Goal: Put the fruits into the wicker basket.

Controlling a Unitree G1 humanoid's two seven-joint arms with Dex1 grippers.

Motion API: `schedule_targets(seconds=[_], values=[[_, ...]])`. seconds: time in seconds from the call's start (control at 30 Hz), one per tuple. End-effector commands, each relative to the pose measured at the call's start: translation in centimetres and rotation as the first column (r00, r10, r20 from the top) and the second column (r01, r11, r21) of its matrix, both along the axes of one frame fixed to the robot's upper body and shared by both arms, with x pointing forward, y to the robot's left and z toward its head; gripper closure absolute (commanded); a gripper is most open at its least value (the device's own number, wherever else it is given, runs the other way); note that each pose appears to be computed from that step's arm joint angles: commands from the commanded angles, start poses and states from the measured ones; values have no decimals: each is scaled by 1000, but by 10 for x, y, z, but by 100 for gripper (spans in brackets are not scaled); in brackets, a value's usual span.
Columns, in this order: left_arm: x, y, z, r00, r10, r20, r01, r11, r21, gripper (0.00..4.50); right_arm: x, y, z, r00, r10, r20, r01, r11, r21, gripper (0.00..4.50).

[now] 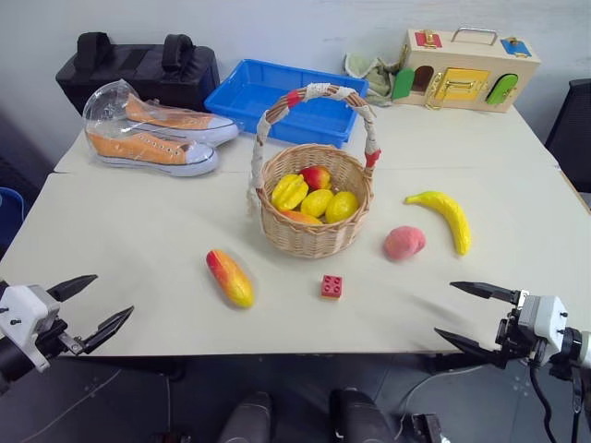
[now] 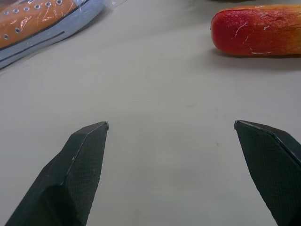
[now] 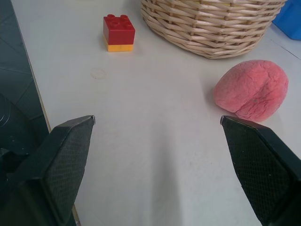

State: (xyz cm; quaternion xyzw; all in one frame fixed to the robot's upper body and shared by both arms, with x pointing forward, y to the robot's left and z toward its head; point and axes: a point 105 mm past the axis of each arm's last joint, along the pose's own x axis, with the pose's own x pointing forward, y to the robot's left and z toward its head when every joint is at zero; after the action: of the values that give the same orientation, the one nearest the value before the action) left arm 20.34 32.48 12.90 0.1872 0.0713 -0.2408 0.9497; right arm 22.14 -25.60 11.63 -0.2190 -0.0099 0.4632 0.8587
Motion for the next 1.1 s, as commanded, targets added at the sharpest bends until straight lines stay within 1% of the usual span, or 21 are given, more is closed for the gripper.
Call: schedule_targets(seconds=[0.03, 0.1, 0.27, 0.4, 0.47, 0.5, 0.57, 0.6, 0.67, 0.7, 0.8, 0.9, 1.0, 1.1], values=[[-4, 0, 7, 1000, -7, 17, 7, 1000, 19, 0, 0, 1, 5, 999, 7, 34, -8, 1000, 9, 4], [-3, -1, 7, 1000, -7, 20, 7, 1000, 5, 0, 2, 3, 5, 999, 13, 37, -13, 1000, 16, 4], [-5, -12, 20, 996, -86, 10, 87, 988, -127, 0, 6, 8, 6, 999, 24, 44, -25, 999, 36, 4], [-4, -19, 24, 991, -130, -27, 124, 980, -156, 0, 8, 11, 5, 999, 30, 34, -31, 999, 43, 4], [-2, -30, 27, 980, -193, -40, 184, 968, -171, 0, 10, 18, 6, 998, 53, 24, -54, 997, 53, 4], [-2, -37, 28, 970, -236, -56, 223, 958, -179, 0, 11, 25, 8, 997, 76, 11, -77, 995, 63, 4], [-5, -68, 31, 915, -391, -100, 365, 908, -206, 0, 11, 60, 14, 977, 198, -72, -193, 978, 75, 4], [-6, -77, 32, 893, -435, -115, 404, 888, -218, 0, 10, 70, 15, 968, 231, -101, -224, 972, 76, 4], [-5, -99, 33, 842, -523, -131, 497, 847, -188, 0, 19, 101, 19, 957, 274, -99, -271, 962, 43, 4], [-1, -110, 34, 824, -556, -112, 534, 827, -173, 0, 27, 117, 19, 954, 283, -97, -283, 959, 20, 4], [6, -128, 35, 796, -601, -79, 583, 795, -169, 0, 42, 146, 17, 949, 295, -113, -297, 955, -6, 4], [10, -137, 36, 781, -621, -63, 605, 778, -169, 0, 60, 169, 13, 949, 291, -123, -296, 955, -24, 4], [13, -140, 37, 782, -621, -49, 606, 776, -176, 0, 69, 183, 4, 938, 309, -159, -321, 946, -52, 4], [13, -140, 38, 781, -622, -50, 607, 776, -171, 0, 77, 189, 1, 938, 307, -163, -320, 946, -59, 4]])
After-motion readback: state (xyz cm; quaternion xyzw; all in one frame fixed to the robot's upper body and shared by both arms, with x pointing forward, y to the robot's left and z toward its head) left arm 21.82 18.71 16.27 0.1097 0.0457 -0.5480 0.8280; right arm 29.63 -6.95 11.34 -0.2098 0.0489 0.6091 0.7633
